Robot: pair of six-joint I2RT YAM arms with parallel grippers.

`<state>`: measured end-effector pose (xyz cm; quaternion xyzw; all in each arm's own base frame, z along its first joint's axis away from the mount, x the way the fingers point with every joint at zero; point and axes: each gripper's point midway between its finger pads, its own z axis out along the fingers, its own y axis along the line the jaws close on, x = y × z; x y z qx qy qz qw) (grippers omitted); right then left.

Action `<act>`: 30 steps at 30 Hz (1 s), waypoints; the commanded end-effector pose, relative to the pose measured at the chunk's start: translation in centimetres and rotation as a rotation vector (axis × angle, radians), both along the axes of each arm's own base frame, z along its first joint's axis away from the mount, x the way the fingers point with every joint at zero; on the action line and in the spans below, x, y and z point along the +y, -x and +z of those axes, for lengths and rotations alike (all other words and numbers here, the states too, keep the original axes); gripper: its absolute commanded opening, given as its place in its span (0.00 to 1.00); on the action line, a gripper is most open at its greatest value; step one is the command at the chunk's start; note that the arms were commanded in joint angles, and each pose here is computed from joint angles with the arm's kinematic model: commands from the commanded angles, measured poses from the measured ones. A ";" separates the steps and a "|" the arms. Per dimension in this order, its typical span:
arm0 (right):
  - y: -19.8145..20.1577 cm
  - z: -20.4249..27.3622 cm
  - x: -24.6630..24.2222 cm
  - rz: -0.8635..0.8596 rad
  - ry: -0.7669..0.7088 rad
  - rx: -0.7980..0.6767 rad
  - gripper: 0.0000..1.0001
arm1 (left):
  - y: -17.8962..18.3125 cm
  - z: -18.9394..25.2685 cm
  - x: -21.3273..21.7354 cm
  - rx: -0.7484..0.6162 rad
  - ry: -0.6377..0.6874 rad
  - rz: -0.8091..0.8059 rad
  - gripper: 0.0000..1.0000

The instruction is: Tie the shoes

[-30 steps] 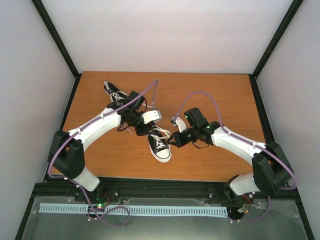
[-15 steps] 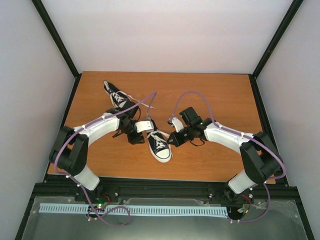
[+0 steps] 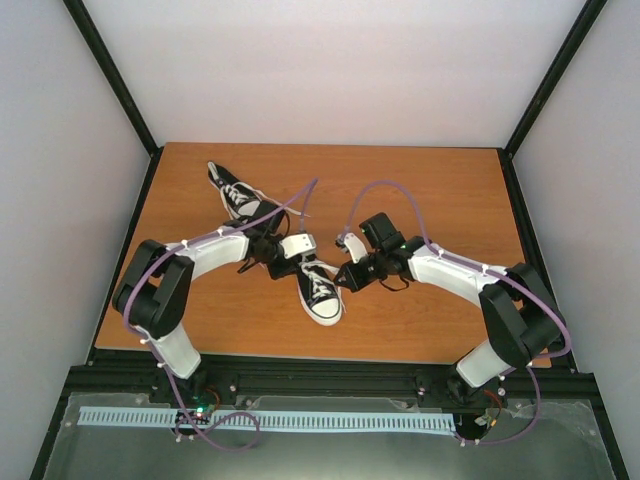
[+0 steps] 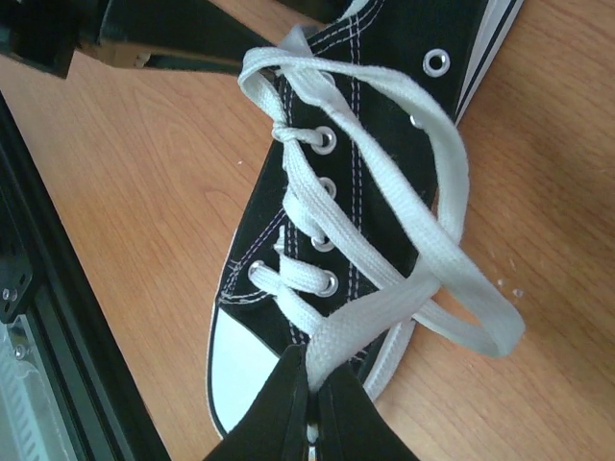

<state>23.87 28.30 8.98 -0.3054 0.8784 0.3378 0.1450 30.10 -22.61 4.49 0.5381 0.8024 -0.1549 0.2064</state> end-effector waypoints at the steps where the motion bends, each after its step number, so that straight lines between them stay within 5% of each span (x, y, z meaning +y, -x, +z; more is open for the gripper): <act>1: -0.9 0.3 -0.4 -0.014 -0.010 -0.035 0.03 | 0.0 0.8 -1.4 0.018 0.052 -0.027 0.20; 2: -1.0 0.4 -0.5 -0.019 -0.011 -0.036 0.03 | 0.1 1.1 -1.5 0.015 0.062 -0.032 0.08; 4: -1.3 0.5 -0.8 -0.032 -0.011 -0.038 0.03 | 0.8 1.4 -0.8 0.034 0.036 -0.026 0.01; 14: -5.3 -0.9 -8.0 -0.342 0.059 -0.037 0.03 | 3.3 6.1 10.1 -0.013 -0.232 0.189 0.01; 22: -5.6 -3.9 -13.9 -0.587 0.082 0.049 0.03 | 9.1 2.2 22.5 0.135 -0.577 0.418 0.01; 30: -5.7 -6.4 -17.7 -0.732 0.068 0.113 0.03 | 7.0 -0.9 29.1 0.130 -0.674 0.586 0.01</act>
